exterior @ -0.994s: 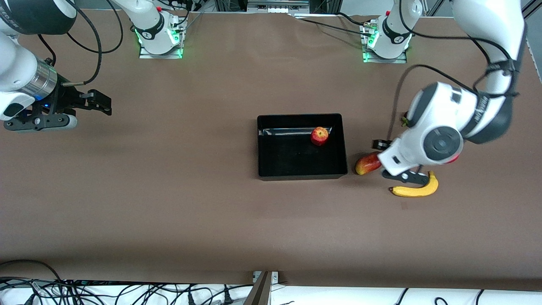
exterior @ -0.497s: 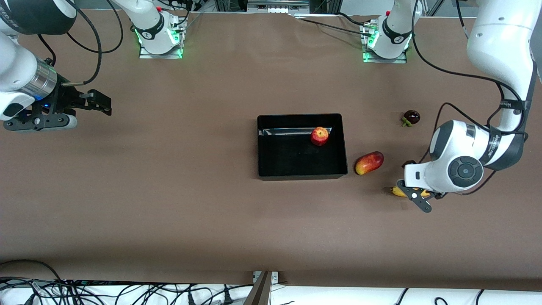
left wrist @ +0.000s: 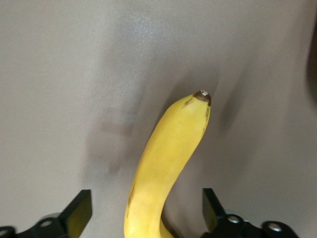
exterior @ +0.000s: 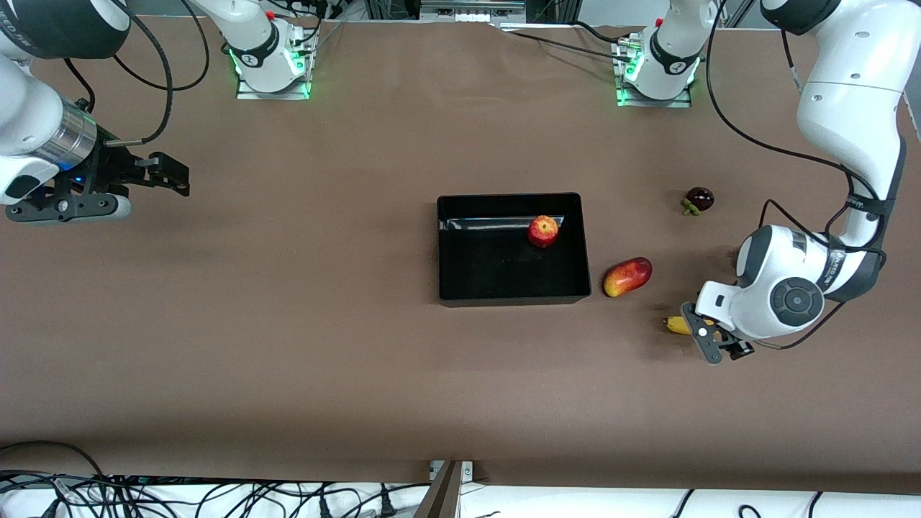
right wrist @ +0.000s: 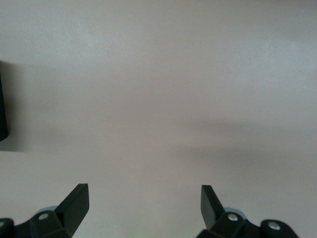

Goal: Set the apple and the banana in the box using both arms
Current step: 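Move the left gripper to the yellow banana and grasp it, then carry the banana over the box and lower it inside with the left gripper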

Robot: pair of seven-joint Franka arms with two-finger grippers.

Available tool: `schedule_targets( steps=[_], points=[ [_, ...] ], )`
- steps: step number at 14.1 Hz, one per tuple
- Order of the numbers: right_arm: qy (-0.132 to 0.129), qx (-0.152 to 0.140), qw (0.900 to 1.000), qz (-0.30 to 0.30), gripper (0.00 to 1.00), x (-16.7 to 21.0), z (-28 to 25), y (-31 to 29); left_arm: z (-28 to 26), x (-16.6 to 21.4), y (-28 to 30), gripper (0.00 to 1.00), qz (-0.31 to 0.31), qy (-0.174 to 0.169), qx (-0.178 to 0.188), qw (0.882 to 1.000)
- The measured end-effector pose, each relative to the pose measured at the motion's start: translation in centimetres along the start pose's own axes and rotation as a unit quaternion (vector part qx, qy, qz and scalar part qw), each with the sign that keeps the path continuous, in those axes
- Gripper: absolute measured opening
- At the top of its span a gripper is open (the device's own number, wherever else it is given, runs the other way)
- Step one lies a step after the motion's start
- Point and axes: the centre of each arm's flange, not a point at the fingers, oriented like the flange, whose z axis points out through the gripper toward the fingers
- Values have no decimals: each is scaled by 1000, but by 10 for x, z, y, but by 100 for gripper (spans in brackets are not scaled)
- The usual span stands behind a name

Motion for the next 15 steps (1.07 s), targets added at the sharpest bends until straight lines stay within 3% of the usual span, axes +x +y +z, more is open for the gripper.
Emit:
schedule_targets(
  steps=[6,11,13,15],
  points=[
    [0,0,1000,0,100,0,0,0,13,-8,-1,34,12,-18,1,1000],
    [0,0,1000,0,100,0,0,0,5,-11,-4,33,11,-22,2,1000],
    [0,0,1000,0,100,0,0,0,-30,-6,-1,33,-4,-25,-10,1000],
    [0,0,1000,0,100,0,0,0,-86,12,15,33,-62,-11,-39,997]
  ],
)
